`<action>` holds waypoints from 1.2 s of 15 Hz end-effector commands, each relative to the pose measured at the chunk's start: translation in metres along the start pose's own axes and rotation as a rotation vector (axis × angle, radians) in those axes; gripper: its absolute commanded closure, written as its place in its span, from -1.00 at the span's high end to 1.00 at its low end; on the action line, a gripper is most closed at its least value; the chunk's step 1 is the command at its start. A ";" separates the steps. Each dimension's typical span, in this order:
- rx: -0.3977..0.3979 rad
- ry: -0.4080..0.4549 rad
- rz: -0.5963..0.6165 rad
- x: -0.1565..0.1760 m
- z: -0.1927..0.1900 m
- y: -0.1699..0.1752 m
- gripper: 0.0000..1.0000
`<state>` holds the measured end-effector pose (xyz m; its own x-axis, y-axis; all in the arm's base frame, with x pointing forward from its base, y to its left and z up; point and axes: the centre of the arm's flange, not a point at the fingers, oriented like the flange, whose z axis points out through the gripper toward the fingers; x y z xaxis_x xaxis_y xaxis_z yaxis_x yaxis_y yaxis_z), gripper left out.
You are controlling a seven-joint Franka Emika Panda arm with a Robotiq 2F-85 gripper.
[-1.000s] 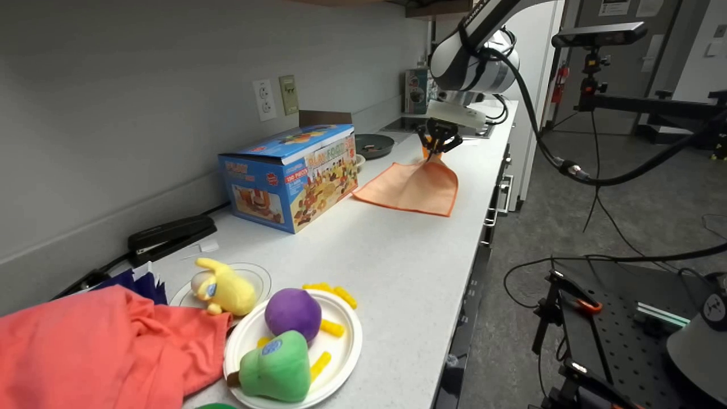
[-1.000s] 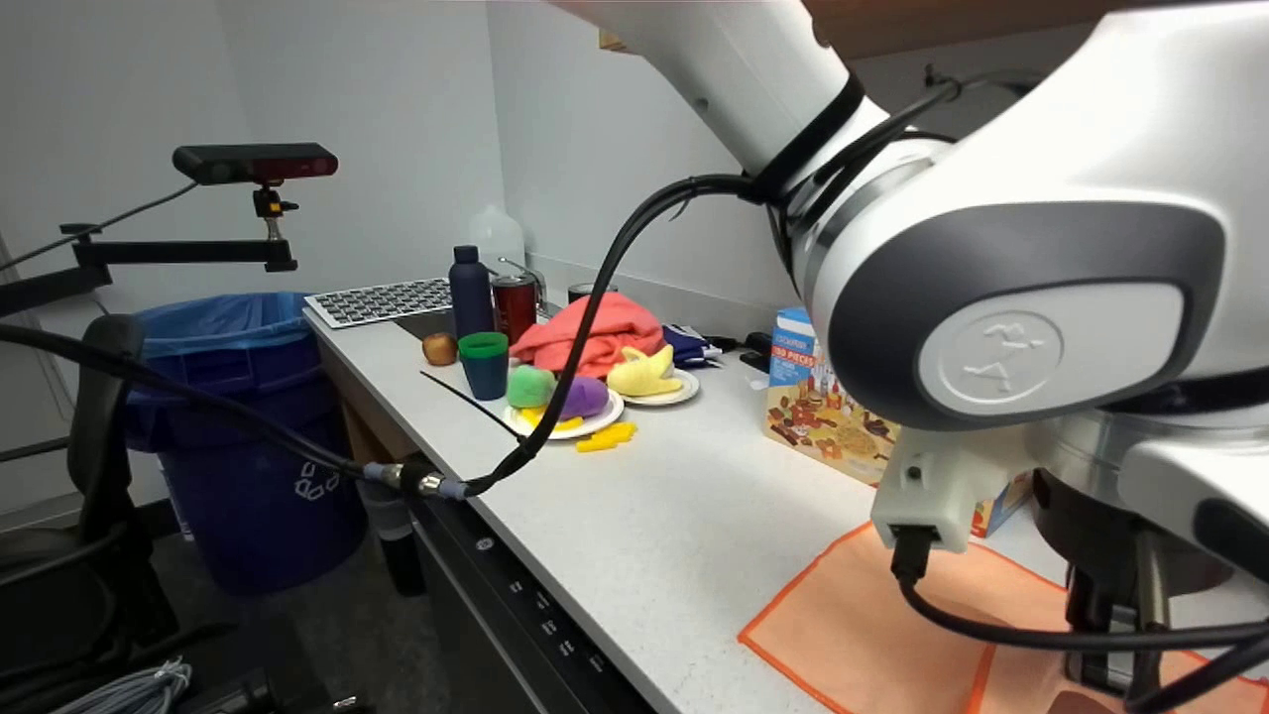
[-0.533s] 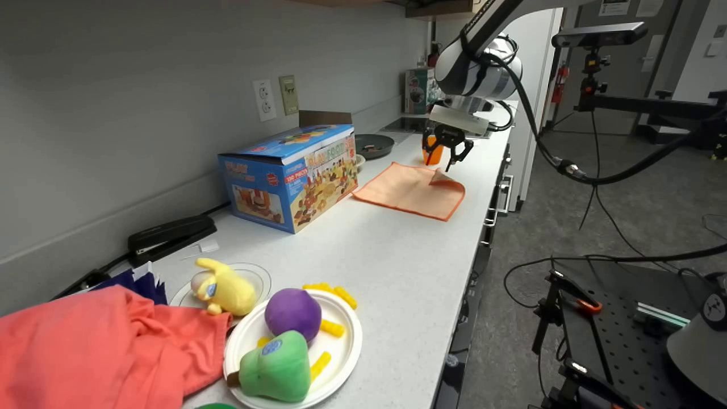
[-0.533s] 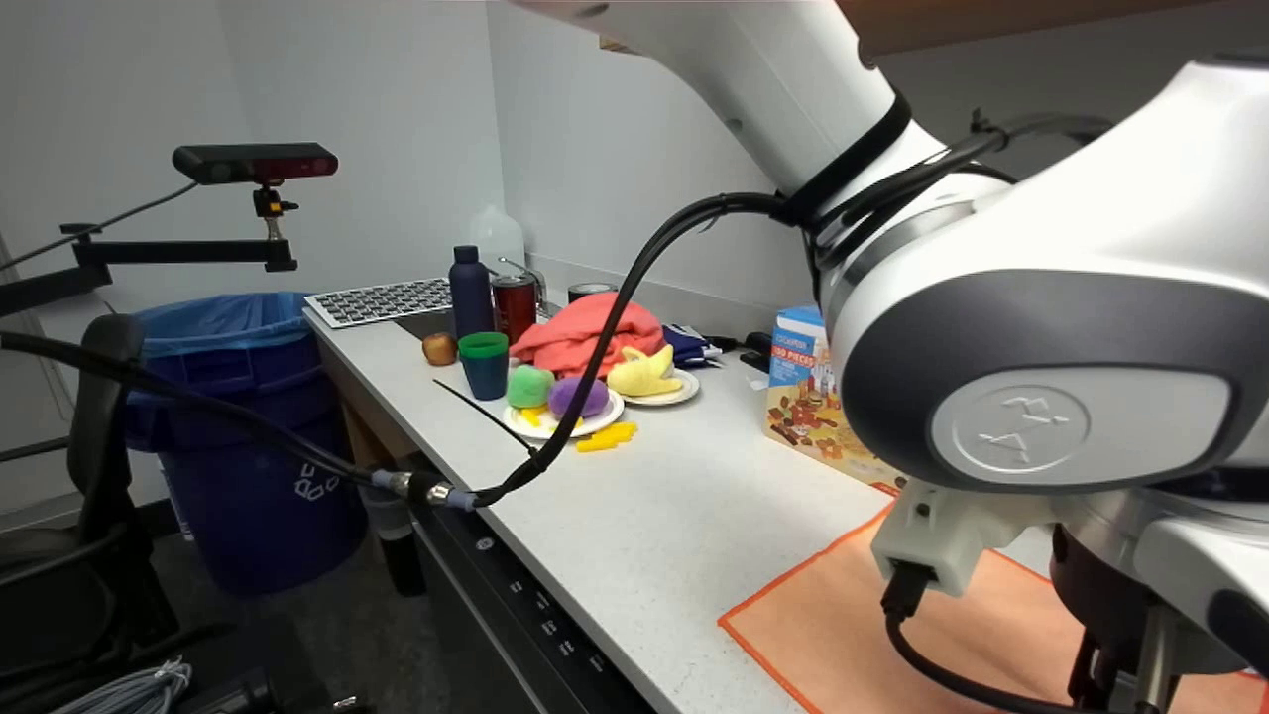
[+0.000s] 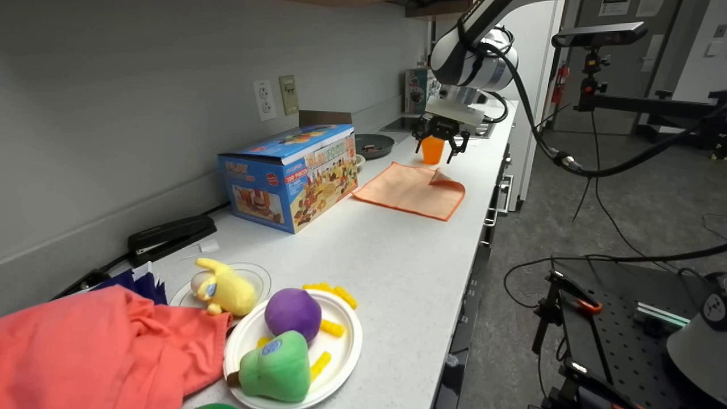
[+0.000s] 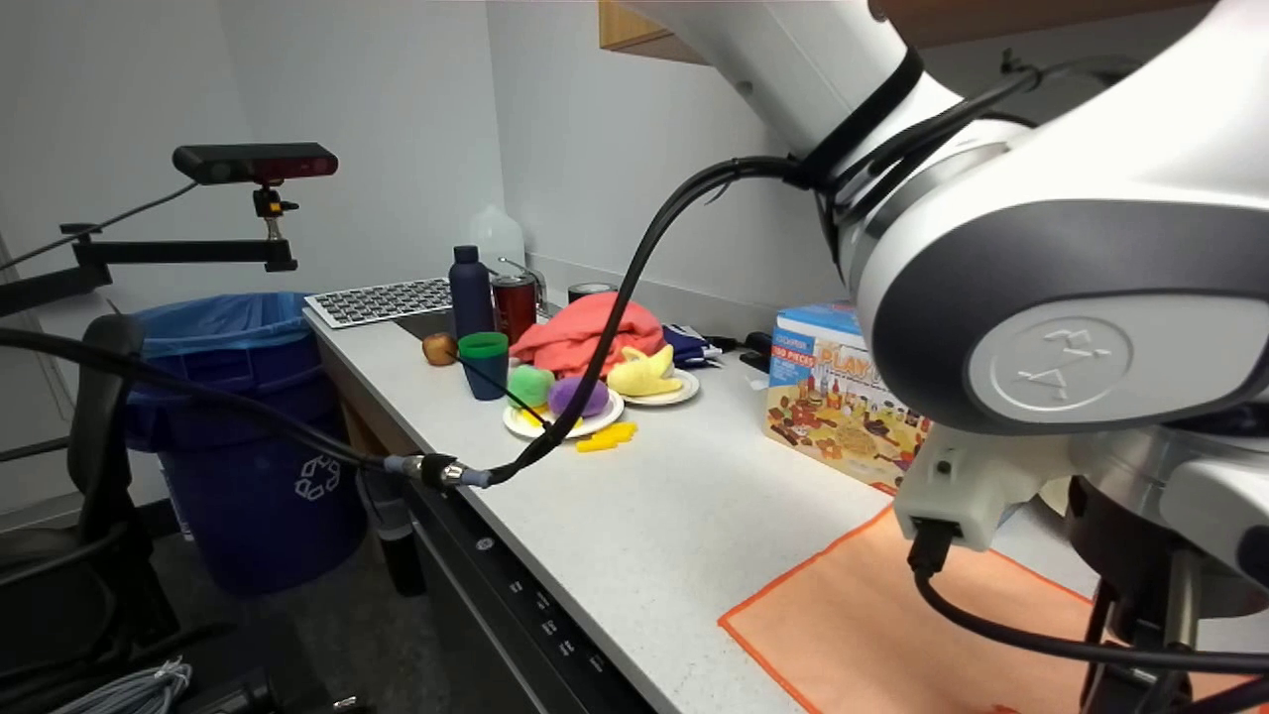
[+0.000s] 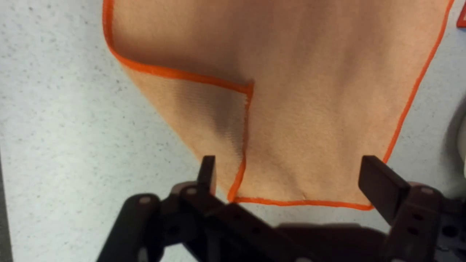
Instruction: Unfold the edge of the orange towel
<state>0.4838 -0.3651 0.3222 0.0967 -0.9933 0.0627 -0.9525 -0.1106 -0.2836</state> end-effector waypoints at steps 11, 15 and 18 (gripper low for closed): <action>-0.015 0.185 -0.167 -0.015 0.044 -0.023 -0.91; -0.049 0.160 -0.199 -0.020 0.058 -0.024 -1.00; -0.082 0.061 -0.260 -0.022 0.053 -0.026 -1.00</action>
<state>0.5150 -0.3408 0.2680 0.2443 -0.9409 0.2346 -0.9347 -0.2928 -0.2013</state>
